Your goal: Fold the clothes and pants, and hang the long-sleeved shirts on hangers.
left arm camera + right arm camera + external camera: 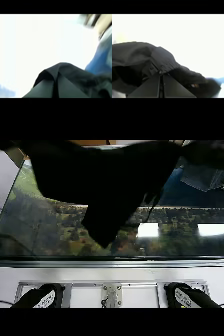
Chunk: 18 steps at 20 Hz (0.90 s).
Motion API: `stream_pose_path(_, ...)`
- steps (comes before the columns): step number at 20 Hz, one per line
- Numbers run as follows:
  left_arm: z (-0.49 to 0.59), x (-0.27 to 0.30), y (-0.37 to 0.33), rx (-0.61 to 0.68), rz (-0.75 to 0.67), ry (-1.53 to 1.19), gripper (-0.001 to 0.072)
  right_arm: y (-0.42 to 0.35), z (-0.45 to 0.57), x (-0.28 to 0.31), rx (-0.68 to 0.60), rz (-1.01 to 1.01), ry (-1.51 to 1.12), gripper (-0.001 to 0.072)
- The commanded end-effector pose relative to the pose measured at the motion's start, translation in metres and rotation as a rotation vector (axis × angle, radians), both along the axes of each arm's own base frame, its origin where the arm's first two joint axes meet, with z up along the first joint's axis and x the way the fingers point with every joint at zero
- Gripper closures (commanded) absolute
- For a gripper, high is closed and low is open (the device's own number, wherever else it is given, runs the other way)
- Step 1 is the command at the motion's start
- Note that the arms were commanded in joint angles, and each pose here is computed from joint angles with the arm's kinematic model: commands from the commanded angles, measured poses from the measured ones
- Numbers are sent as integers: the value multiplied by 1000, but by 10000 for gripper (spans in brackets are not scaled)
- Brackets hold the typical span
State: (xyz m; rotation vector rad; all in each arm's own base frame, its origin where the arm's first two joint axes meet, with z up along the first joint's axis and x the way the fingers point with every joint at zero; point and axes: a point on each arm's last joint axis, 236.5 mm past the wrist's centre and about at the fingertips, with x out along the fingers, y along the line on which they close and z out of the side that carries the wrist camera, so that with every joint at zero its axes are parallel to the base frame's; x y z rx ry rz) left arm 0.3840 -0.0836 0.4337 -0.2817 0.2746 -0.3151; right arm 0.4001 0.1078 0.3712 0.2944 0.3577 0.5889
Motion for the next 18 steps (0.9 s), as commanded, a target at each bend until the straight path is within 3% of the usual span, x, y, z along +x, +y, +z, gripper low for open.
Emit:
stream_pose_path(1, 107, -103, 8, -19, 23, -315, 699, 11, 101, -94, 38, -22, -266, 695)
stream_pose_path(6, 137, -177, 16, -111, 52, -493, 699, 26, 127, -168, 93, -5, -302, 696)
stream_pose_path(11, 140, -200, 26, -207, 83, -591, 699, 32, 81, -193, 122, -3, -34, 696)
stream_pose_path(14, 100, -149, 25, -198, 92, -459, 699, 33, 31, -198, 159, -20, 245, 696)
stream_pose_path(18, -13, -25, 19, -171, 103, -100, 699, 28, -55, -185, 218, -71, 607, 695)
